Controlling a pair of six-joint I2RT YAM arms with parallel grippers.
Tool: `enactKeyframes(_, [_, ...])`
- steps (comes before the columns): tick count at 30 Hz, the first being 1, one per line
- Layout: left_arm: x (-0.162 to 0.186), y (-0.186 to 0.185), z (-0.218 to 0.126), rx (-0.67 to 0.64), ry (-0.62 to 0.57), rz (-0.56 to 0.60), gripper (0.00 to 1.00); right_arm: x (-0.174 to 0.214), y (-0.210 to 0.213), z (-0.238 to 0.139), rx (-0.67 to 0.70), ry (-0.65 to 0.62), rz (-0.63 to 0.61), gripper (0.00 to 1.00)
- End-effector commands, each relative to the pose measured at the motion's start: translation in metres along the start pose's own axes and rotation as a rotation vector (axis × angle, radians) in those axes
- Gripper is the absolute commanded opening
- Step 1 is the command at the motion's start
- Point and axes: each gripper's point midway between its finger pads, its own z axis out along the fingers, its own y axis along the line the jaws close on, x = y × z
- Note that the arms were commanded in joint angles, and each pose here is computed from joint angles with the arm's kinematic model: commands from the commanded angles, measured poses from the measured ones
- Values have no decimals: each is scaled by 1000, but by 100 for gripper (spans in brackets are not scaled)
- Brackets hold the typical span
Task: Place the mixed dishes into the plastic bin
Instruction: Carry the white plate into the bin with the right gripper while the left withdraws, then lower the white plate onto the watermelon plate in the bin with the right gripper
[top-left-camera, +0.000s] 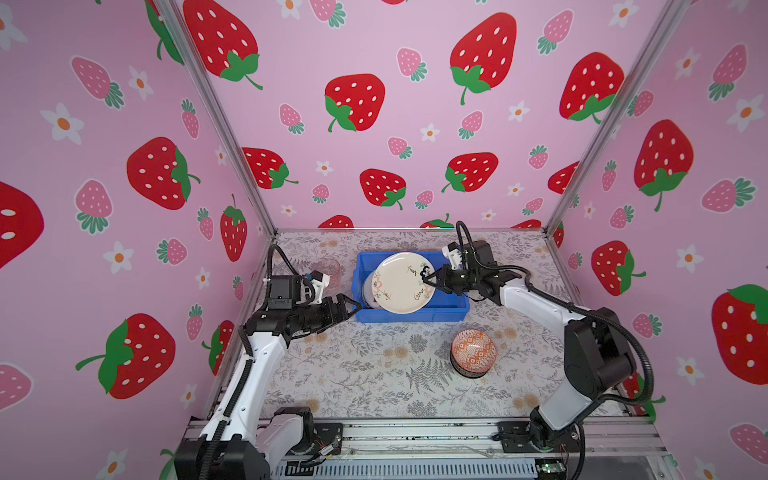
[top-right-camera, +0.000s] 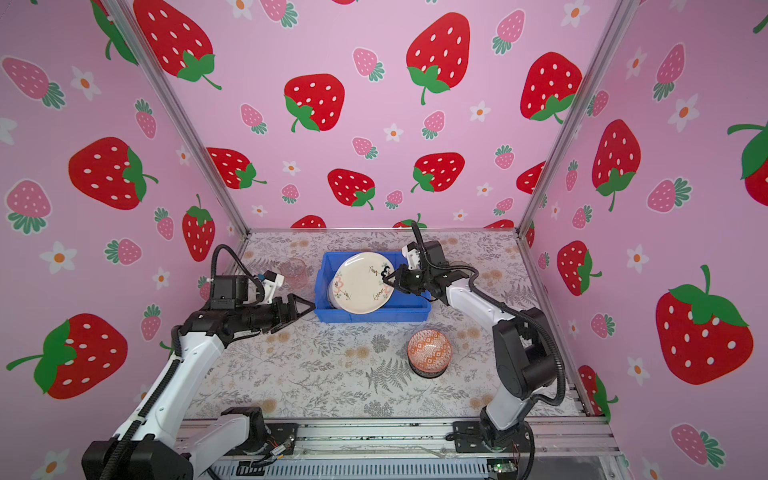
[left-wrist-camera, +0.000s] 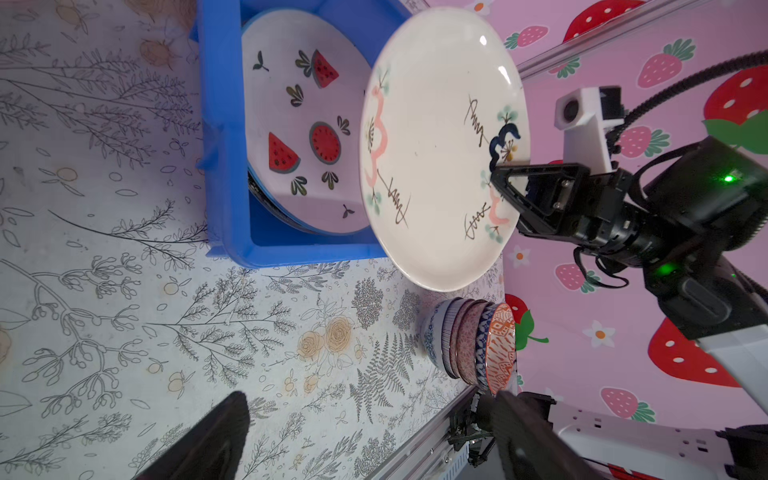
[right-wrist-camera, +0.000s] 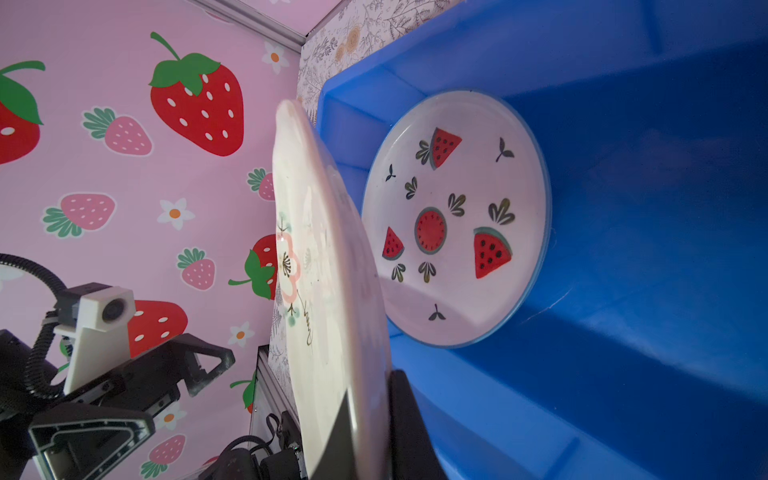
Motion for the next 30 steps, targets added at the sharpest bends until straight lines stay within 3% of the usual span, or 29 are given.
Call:
enactKeyframes(1, [-10, -2, -1, 8, -37, 29, 94, -38, 37, -5, -102, -99, -68, 0])
enactKeyframes(13, [-11, 5, 2, -10, -34, 8, 94, -41, 4, 30, -62, -83, -17, 0])
enactKeyframes(30, [-12, 11, 6, -1, -16, -26, 94, -46, -3, 72, -85, -51, 22, 0])
